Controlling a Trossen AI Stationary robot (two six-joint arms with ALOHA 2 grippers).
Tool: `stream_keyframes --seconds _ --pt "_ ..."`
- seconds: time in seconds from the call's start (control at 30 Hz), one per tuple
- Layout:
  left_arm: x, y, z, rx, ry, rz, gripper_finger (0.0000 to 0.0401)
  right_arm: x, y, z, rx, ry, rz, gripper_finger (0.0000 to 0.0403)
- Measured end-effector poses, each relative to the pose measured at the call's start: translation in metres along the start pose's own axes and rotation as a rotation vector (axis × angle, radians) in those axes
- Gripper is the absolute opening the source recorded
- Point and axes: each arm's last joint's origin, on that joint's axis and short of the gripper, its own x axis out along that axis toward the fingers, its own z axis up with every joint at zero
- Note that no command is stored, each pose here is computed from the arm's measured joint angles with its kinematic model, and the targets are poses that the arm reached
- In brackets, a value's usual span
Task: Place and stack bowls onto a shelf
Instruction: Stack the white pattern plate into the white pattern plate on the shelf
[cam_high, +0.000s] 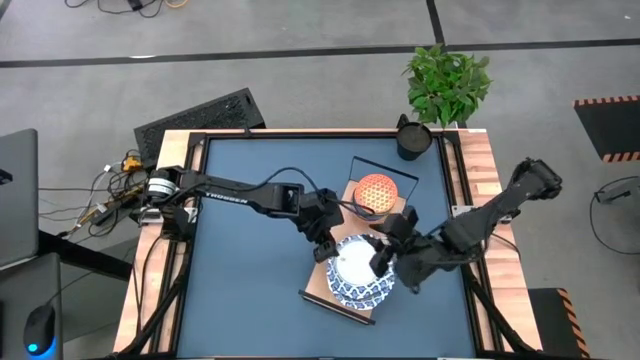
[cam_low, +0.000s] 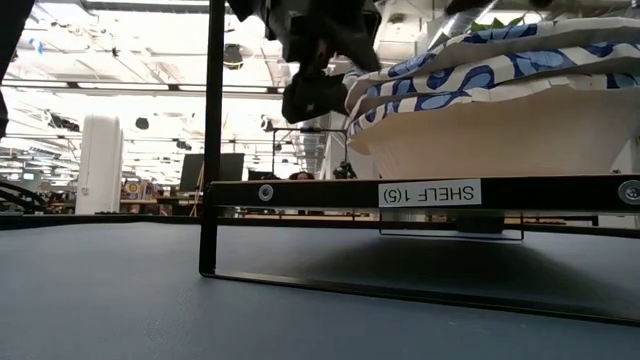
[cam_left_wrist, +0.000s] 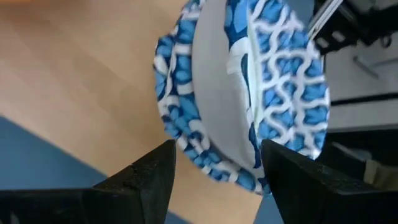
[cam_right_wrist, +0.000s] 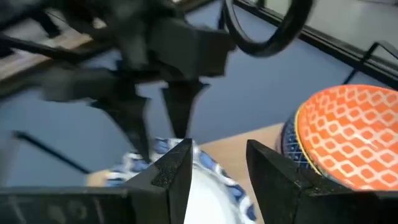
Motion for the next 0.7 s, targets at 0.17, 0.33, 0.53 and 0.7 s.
stream_keyframes --seconds 0.17,0.33,0.53,0.7 --pt "-0.001 0.004 -0.002 0.05 0.027 0.02 0.022 0.033 0.005 -0.012 -0.052 0.034 -0.106 0.0177" --pt "-0.001 0.004 -0.003 0.073 0.038 0.019 0.022 0.059 0.005 -0.019 -0.088 0.045 -0.199 0.0177" --pt "-0.001 0.003 -0.003 0.071 0.045 0.007 0.022 0.074 0.001 -0.02 -0.084 0.088 -0.231 0.0177" --pt "-0.002 0.005 -0.002 0.068 0.046 -0.004 0.022 0.083 0.003 -0.027 -0.089 0.137 -0.226 0.0177"
